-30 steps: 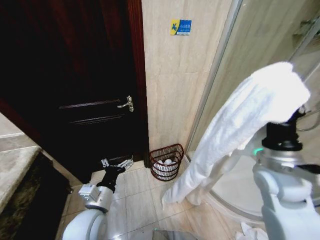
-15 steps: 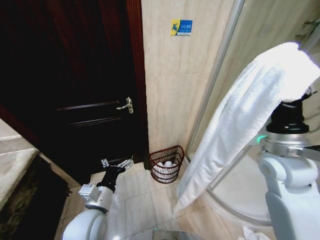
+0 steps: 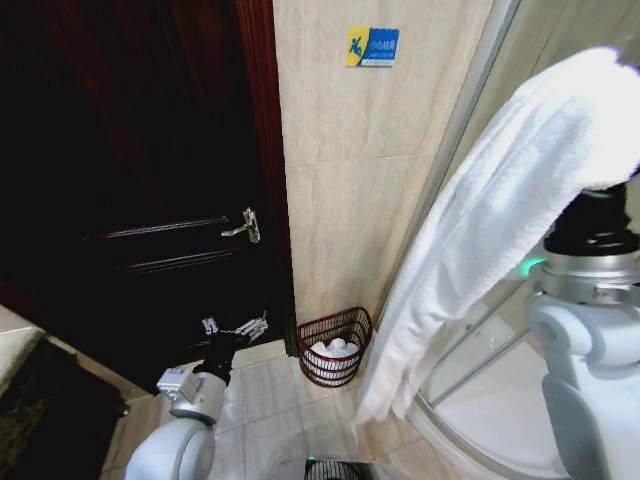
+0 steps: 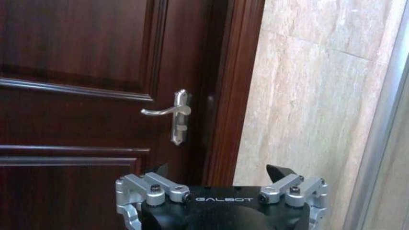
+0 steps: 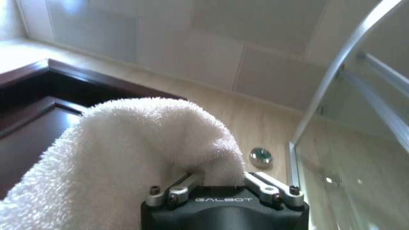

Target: Discard the used towel into the hamper.

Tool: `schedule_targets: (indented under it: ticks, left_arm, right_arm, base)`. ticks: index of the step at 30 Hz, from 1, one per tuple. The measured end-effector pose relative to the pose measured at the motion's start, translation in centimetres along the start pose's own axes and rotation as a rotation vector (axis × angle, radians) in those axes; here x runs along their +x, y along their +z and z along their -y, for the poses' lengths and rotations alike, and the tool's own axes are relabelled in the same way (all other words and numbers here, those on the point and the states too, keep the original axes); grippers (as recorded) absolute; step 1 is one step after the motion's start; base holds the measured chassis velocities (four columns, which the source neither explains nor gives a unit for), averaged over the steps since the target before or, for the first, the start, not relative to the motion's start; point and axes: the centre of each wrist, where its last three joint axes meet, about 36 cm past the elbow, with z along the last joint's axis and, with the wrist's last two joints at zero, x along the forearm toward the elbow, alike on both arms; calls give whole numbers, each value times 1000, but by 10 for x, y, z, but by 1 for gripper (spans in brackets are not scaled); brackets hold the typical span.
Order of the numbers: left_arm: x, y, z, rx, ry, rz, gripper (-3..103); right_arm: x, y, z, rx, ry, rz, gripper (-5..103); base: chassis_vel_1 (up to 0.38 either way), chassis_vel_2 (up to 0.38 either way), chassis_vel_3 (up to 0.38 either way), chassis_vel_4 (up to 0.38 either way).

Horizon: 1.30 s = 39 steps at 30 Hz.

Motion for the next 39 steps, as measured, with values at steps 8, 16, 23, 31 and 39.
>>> schedule_targets:
  ticks: [8,16,23,31,39]
  left_arm:
    - [0,0,0,0,0,0,100]
    - [0,0,0,0,0,0,100]
    - [0,0,0,0,0,0,100]
    - [0,0,0,0,0,0,100]
    - [0,0,0,0,0,0,100]
  right_arm:
    - [-29,0,19,17,-8,43,7]
    - [-56,9,35,36,-9,62,7]
    - [-66,30,42,14,20,41,7]
    - [-95,53,55,12,71,65,7]
    - [-162,62,79,55,141,159,7]
  base:
    - [75,-4,-2,69]
    - [37,83,109,58]
    - [90,85,81,104]
    - [58,59,47,51]
    - [3,4,6,5]
